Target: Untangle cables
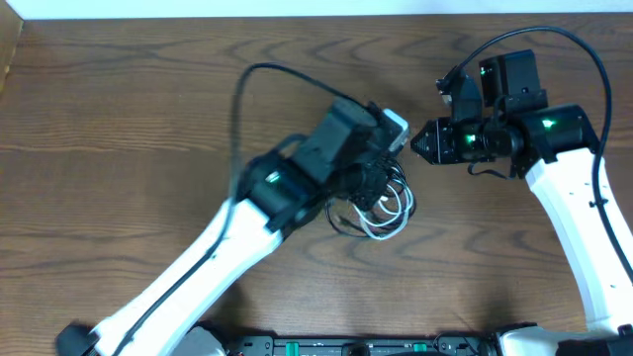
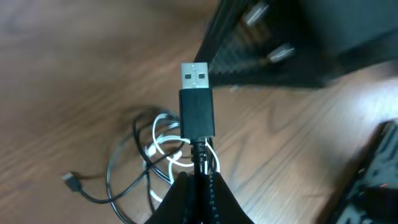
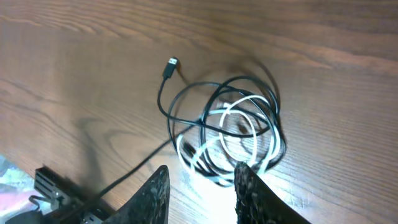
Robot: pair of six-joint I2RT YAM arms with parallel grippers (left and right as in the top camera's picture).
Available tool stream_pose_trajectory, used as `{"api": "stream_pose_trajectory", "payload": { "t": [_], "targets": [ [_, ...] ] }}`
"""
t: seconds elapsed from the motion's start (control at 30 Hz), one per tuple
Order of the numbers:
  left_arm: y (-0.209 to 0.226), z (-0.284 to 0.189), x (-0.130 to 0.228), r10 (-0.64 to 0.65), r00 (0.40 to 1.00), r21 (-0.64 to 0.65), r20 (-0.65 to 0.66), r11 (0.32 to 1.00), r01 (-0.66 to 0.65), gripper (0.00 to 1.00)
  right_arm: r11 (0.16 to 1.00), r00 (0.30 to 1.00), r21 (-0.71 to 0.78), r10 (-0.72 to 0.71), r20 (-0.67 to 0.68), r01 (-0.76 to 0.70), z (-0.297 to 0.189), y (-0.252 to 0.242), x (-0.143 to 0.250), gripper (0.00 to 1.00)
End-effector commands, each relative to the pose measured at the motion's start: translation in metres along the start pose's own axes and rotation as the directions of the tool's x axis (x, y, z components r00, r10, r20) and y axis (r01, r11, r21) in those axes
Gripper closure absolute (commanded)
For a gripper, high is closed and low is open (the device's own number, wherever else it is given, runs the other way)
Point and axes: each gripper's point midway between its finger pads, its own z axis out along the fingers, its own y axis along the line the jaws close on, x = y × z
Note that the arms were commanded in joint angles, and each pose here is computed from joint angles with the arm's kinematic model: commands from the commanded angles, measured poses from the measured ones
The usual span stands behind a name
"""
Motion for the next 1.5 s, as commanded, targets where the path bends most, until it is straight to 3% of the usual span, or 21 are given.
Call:
{"api": "stream_pose_trajectory", "payload": {
  "t": [0.0,0.23,0.53,0.7,0.87,0.97,1.0,1.2,1.33,1.47],
  "targets": [
    [0.005,-0.025,-0.014,-0.063,0.995,-0.013,0.081,0.998,0.064,0.93,0.999,0.999,-0.032,0.013,-0.032,-0.014,0.01,0.001,-0.001,0.7],
    [0.028,-0.081,-0.045,-0.154,0.948,-0.033,0.279,0.985,0.17,0.92,0.999,0.992,-0.041,0.022,-0.121,-0.027,0.042,-0.002,0.006,0.66],
    [0.033,-0.084,-0.045,-0.181,0.941,-0.036,0.288,0.979,0.199,0.93,0.991,0.965,-0.109,0.049,-0.259,-0.079,0.113,0.027,0.023,0.43],
    [0.034,-0.083,-0.04,-0.186,0.945,-0.04,0.27,0.978,0.204,0.92,0.987,0.949,-0.121,0.061,-0.311,-0.103,0.154,0.037,0.033,0.42],
    [0.048,-0.06,0.028,-0.274,0.962,-0.148,0.005,0.951,0.272,0.92,0.978,0.92,-0.165,0.055,-0.387,-0.128,0.19,0.048,0.052,0.43],
    [0.06,-0.049,0.062,-0.387,0.917,-0.245,-0.095,0.902,0.355,0.93,0.978,0.917,-0.166,0.05,-0.395,-0.125,0.197,0.05,0.055,0.43],
    [0.071,-0.045,0.079,-0.463,0.876,-0.327,-0.134,0.855,0.402,0.93,0.978,0.917,-0.166,0.049,-0.395,-0.123,0.198,0.051,0.056,0.44],
    [0.089,-0.036,0.099,-0.615,0.776,-0.431,-0.142,0.744,0.51,0.93,0.986,0.919,-0.089,0.095,-0.382,-0.139,0.204,0.048,0.058,0.51],
    [0.092,-0.035,0.097,-0.622,0.773,-0.431,-0.126,0.736,0.522,0.93,0.988,0.922,-0.086,0.084,-0.377,-0.125,0.21,0.059,0.062,0.57],
    [0.092,-0.035,0.096,-0.642,0.758,-0.433,-0.114,0.719,0.543,0.93,0.987,0.921,0.008,0.152,-0.358,-0.16,0.228,0.056,0.068,0.7]
  ]
}}
